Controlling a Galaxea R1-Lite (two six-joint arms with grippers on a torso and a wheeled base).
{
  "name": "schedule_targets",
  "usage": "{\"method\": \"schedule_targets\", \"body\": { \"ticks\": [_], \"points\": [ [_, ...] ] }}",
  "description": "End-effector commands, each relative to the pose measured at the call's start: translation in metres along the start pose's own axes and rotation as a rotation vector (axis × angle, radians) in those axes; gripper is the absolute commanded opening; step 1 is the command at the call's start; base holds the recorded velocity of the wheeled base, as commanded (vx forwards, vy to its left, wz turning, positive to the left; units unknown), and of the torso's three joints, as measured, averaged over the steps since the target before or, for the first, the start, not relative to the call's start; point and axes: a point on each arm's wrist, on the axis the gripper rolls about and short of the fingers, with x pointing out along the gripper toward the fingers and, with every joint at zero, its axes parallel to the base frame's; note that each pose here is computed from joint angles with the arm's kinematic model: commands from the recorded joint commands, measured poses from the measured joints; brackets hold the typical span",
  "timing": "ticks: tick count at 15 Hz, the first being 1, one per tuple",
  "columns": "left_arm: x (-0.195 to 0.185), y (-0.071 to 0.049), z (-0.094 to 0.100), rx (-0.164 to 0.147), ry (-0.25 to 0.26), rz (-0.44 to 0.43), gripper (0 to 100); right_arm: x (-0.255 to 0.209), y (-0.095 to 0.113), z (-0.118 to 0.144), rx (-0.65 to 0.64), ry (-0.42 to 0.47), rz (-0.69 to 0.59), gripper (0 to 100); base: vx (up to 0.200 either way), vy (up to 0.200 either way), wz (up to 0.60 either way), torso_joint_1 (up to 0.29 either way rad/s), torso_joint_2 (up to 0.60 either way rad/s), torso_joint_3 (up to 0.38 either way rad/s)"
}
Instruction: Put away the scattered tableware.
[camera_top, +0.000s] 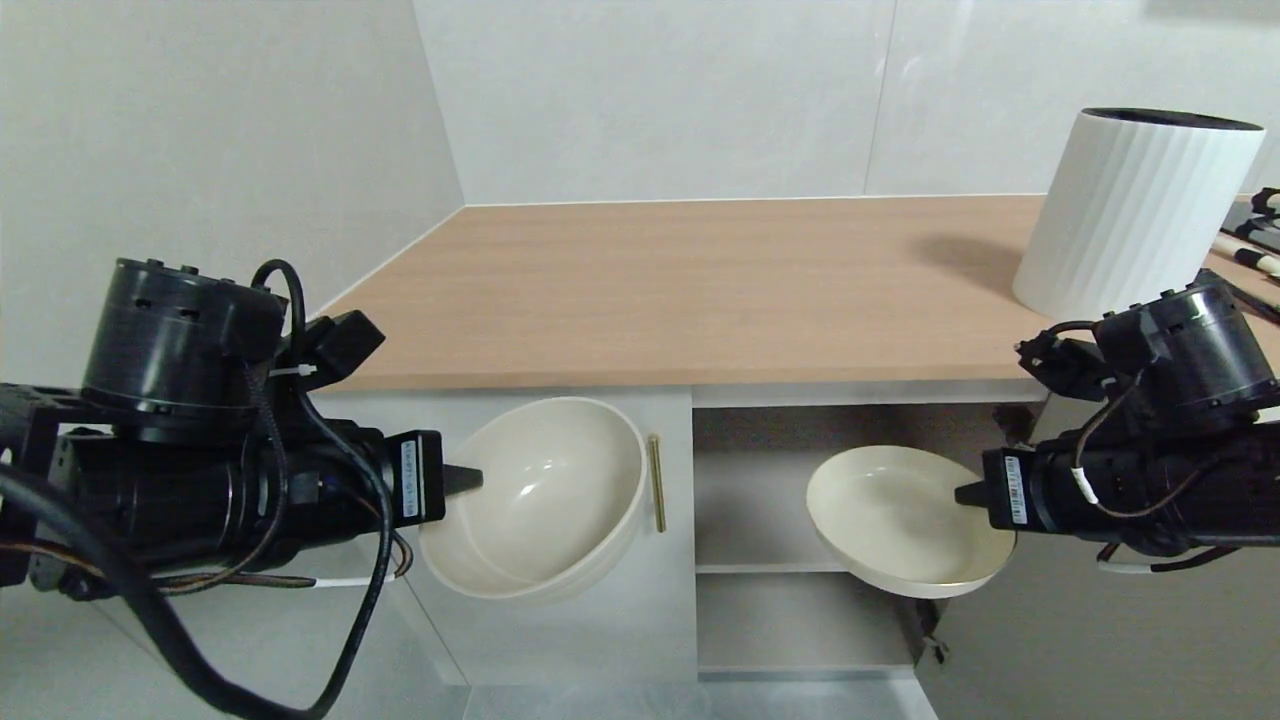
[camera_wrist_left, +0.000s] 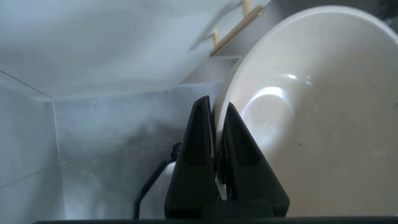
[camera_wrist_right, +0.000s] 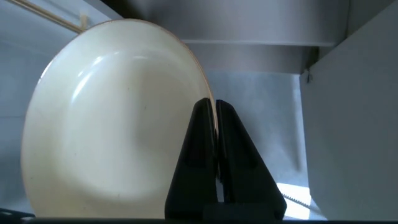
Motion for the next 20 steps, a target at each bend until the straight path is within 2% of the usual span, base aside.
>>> {"method": "schedule_targets", "body": {
  "ticks": [1, 9, 16, 18, 19, 20],
  "points": [
    [0.001, 0.000, -0.001, 0.000, 0.006, 0.002, 0, 0.006, 0.000, -0.001, 0.000, 0.018, -0.007, 0, 0.000, 0.000, 0.00, -0.168, 0.48, 0.315],
    [0.003, 0.000, -0.001, -0.002, 0.010, 0.004, 0, 0.024, 0.000, -0.006, -0.003, 0.039, -0.017, 0, 0.000, 0.000, 0.00, -0.112, 0.43, 0.313],
    [0.005, 0.001, -0.001, -0.001, 0.014, 0.006, 0, 0.046, 0.001, -0.007, -0.007, 0.077, -0.033, 0, 0.000, 0.000, 0.00, -0.007, 0.04, 0.032],
    [0.006, 0.000, 0.000, 0.001, 0.007, 0.003, 0, 0.086, 0.002, -0.007, -0.059, 0.061, -0.054, 0, 0.000, 0.000, 0.00, 0.000, 0.00, 0.000],
    [0.006, 0.000, 0.001, 0.001, 0.002, 0.000, 0, 0.104, 0.004, -0.002, -0.054, 0.024, -0.054, 0, 0.000, 0.000, 0.00, 0.000, 0.00, 0.000],
    [0.007, 0.000, 0.000, 0.001, 0.004, 0.002, 0, 0.122, 0.004, -0.005, -0.056, 0.029, -0.060, 0, 0.000, 0.000, 0.00, 0.000, 0.00, 0.000]
  ]
}}
